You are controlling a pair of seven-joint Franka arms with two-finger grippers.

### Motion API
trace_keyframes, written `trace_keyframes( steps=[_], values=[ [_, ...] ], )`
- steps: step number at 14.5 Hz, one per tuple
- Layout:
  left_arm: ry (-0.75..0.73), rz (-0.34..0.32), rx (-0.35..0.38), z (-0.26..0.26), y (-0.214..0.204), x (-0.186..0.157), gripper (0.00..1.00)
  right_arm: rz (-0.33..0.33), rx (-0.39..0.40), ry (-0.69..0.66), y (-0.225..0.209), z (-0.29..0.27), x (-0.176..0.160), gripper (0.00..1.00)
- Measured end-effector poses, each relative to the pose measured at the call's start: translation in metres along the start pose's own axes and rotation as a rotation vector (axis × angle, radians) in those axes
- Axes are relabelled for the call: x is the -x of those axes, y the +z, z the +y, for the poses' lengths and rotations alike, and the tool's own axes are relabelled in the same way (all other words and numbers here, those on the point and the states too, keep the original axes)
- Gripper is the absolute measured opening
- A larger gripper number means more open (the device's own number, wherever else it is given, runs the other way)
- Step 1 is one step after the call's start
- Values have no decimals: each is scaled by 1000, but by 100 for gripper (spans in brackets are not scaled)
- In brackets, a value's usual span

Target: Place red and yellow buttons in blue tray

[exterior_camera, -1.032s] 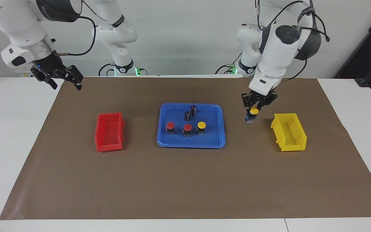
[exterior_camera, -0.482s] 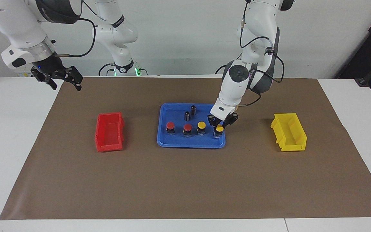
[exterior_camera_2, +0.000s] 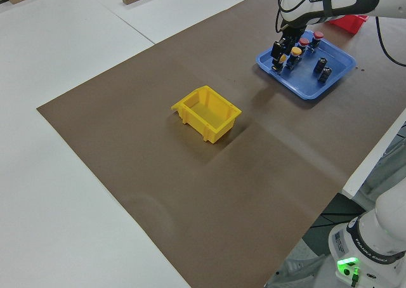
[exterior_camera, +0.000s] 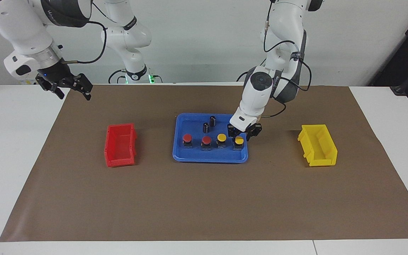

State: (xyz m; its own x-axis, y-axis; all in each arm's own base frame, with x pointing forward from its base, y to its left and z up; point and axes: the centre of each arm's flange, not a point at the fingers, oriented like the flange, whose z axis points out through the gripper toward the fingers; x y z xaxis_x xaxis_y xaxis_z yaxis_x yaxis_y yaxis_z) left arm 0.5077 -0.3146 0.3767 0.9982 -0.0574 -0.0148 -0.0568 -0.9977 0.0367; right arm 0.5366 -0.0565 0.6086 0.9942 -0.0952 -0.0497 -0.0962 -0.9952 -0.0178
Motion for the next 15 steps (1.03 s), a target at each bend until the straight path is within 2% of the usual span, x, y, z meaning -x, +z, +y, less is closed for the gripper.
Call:
trace_keyframes(
  steps=[1,3,4,7,11,13,15],
  values=[
    [11,-35,-21,-8,-16,1,99,0,0,0,0,0,0,100],
    [94,-98,-69,-40,-66,-2,100,0,0,0,0,0,0,100],
    [131,-110,-81,-60,-92,-5,100,0,0,0,0,0,0,100],
    [140,-68,-75,-148,-159,-15,100,0,0,0,0,0,0,100],
    [123,-32,-53,-262,-218,-7,100,0,0,0,0,0,0,100],
    [125,-28,-50,-292,-248,1,100,0,0,0,0,0,0,100],
    [122,-18,-50,-300,-260,2,100,0,0,0,0,0,0,100]
  ],
)
